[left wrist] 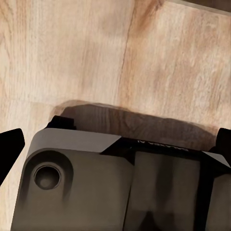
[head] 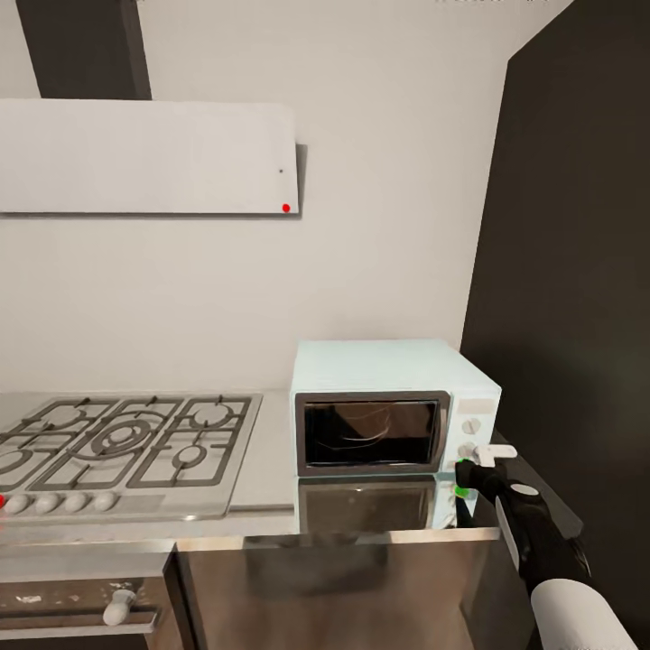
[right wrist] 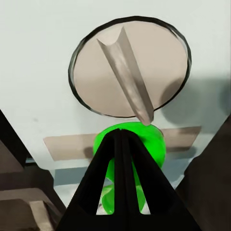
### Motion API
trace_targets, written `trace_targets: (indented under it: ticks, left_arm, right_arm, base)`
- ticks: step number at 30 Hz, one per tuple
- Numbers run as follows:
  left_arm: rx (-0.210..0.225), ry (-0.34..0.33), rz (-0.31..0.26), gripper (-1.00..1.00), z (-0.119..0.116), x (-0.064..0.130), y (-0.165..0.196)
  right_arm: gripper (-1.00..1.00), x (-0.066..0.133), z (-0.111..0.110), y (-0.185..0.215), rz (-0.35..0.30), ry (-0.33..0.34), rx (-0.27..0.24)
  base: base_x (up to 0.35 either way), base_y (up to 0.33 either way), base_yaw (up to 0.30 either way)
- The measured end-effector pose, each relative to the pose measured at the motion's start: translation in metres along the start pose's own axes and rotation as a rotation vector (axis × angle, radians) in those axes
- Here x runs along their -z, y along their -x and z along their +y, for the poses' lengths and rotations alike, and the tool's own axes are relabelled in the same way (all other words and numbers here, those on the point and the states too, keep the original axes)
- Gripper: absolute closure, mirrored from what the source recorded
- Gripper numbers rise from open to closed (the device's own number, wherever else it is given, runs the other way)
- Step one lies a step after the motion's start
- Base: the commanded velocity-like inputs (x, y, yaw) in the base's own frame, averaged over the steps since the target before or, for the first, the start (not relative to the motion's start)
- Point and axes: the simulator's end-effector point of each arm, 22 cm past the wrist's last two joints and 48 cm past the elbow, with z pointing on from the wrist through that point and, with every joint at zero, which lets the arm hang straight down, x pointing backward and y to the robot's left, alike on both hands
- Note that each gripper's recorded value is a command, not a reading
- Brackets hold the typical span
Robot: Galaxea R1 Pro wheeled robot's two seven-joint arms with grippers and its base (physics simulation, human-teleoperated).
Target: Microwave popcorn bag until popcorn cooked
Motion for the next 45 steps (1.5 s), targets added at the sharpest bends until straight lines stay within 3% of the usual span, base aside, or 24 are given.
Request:
trace_targets:
  ticks: [5, 10, 14, 17, 21, 26, 29, 33, 35, 38, 40, 41, 45]
  left_arm:
    - [-0.001, -0.005, 0.017, -1.0, -0.003, -0.007, 0.001]
    - [-0.001, -0.007, 0.016, -1.0, -0.003, -0.007, 0.001]
    - [-0.001, -0.007, 0.016, -1.0, -0.003, -0.007, 0.001]
    - [-0.001, -0.007, 0.016, -1.0, -0.003, -0.007, 0.001]
    - [-0.001, -0.007, 0.016, -1.0, -0.003, -0.007, 0.001]
    - [-0.003, -0.008, 0.016, -1.0, -0.004, -0.007, 0.001]
    - [-0.003, -0.008, 0.016, -1.0, -0.004, -0.007, 0.001]
    - [-0.002, -0.008, 0.016, -1.0, -0.004, -0.007, 0.001]
    - [-0.002, -0.008, 0.017, -1.0, -0.004, -0.007, 0.001]
    - [-0.002, -0.008, 0.017, -1.0, -0.004, -0.007, 0.001]
    - [-0.002, -0.008, 0.017, -1.0, -0.004, -0.007, 0.001]
    - [0.0, -0.007, 0.018, -1.0, -0.004, -0.007, 0.0]
    - [0.0, -0.006, 0.018, -1.0, -0.003, -0.007, 0.0]
  right_arm:
    - [1.0, -0.015, 0.001, -0.009, 0.019, -0.001, 0.003]
    - [1.0, -0.014, -0.001, -0.003, 0.007, -0.008, 0.008]
    - [1.0, 0.005, -0.017, 0.06, -0.1, -0.048, 0.015]
    - [1.0, 0.02, -0.023, 0.077, -0.072, -0.067, -0.016]
    - [1.0, 0.022, -0.021, 0.076, -0.05, -0.064, -0.026]
    - [1.0, 0.028, 0.004, 0.071, 0.027, -0.031, -0.008]
    - [1.0, 0.042, 0.006, 0.096, 0.004, -0.038, -0.003]
    - [1.0, 0.042, 0.012, 0.092, 0.02, -0.03, -0.012]
    - [1.0, 0.03, 0.019, 0.063, 0.088, -0.014, -0.02]
    - [1.0, 0.003, 0.037, -0.046, 0.318, 0.025, -0.012]
    - [1.0, -0.005, 0.049, -0.112, 0.413, 0.05, 0.042]
    - [1.0, -0.007, 0.057, -0.151, 0.445, 0.068, 0.099]
    - [1.0, 0.019, 0.074, -0.276, 0.58, 0.091, 0.188]
  base:
    - [-0.203, 0.0, 0.0]
    - [-0.341, 0.0, 0.0]
    - [-0.344, 0.0, 0.0]
    - [-0.344, 0.0, 0.0]
    - [-0.344, 0.0, 0.0]
    - [-0.344, 0.0, 0.0]
    - [-0.344, 0.0, 0.0]
    - [-0.344, 0.0, 0.0]
    - [-0.344, 0.0, 0.0]
    - [-0.344, 0.0, 0.0]
    - [-0.344, 0.0, 0.0]
    - [-0.344, 0.0, 0.0]
    - [-0.202, 0.0, 0.0]
